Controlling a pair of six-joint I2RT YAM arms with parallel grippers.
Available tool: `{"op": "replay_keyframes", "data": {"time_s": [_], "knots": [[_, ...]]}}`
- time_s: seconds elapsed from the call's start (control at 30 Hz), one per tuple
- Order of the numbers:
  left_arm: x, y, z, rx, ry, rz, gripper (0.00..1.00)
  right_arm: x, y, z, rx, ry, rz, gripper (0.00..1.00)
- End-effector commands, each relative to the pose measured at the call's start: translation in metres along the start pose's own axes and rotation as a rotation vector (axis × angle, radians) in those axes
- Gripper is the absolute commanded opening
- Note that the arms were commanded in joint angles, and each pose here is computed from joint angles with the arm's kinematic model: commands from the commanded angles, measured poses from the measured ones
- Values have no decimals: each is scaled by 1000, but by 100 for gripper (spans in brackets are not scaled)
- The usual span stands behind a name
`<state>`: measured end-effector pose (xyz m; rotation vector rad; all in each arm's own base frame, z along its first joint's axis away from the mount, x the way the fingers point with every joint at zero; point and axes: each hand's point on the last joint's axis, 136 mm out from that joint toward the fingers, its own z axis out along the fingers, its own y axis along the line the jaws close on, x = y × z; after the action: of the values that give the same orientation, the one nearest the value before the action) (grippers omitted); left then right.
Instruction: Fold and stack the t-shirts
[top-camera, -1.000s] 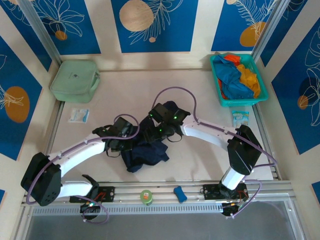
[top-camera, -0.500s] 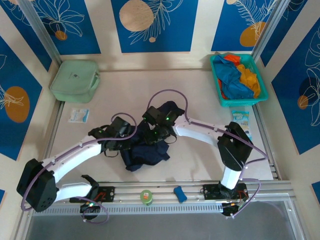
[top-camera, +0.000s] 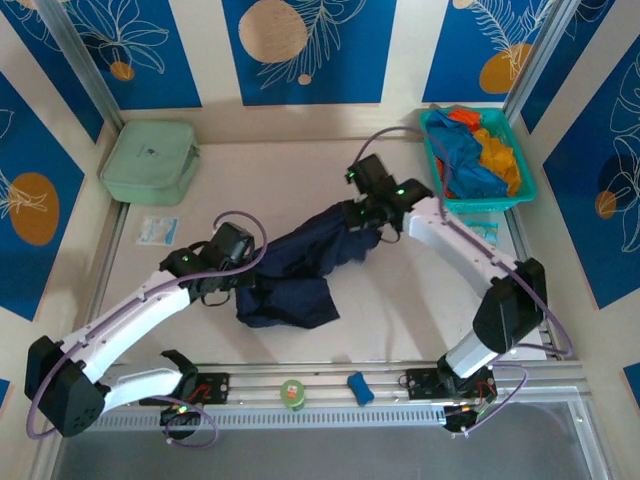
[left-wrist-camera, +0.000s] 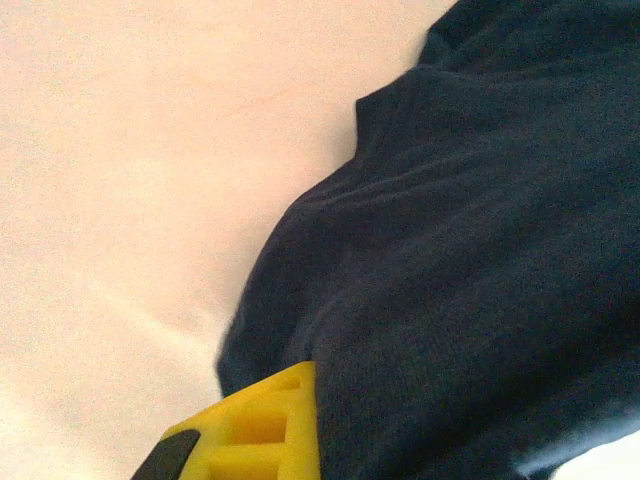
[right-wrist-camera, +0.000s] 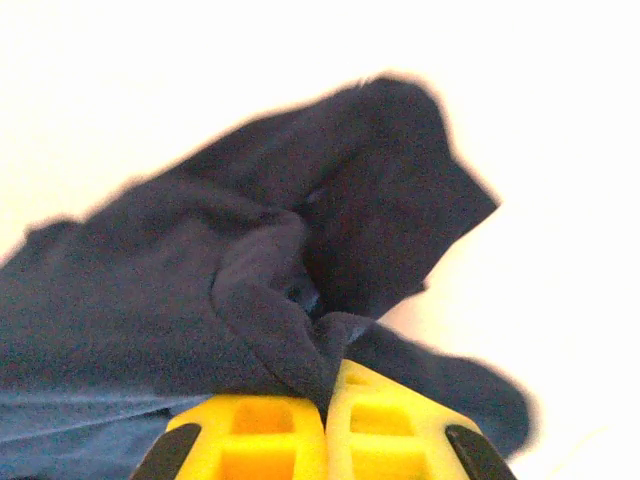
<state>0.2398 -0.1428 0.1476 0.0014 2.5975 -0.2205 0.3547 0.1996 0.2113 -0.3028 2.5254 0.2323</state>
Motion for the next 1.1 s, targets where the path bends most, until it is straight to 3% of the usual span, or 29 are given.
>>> {"op": "replay_keyframes", "data": {"time_s": [0.0,0.2,0.5,0.6,0.73,0.77,0.83,0.9,1.07], "knots": [[8,11,0,-57,35,17,0,-28,-54,-19,150,-69,-21,0],[15,-4,20,3,78,-5,0,-69,-68,-12,142,-120,-7,0],[8,-16,34,32,74,-24,1,-140,-29,43,23,-151,-26,0],[7,-24,35,73,71,-36,9,-159,-9,69,-42,-139,-7,0],[11,-33,40,120,88,-42,35,-173,23,99,-182,-103,48,0],[12,-34,41,128,91,-43,42,-176,30,100,-217,-106,60,7],[13,-36,41,137,92,-44,58,-179,44,99,-274,-102,79,30],[13,-34,38,131,86,-42,66,-177,49,93,-283,-98,82,43],[11,-13,29,25,73,-28,74,-150,36,62,-195,-54,94,57]]}}
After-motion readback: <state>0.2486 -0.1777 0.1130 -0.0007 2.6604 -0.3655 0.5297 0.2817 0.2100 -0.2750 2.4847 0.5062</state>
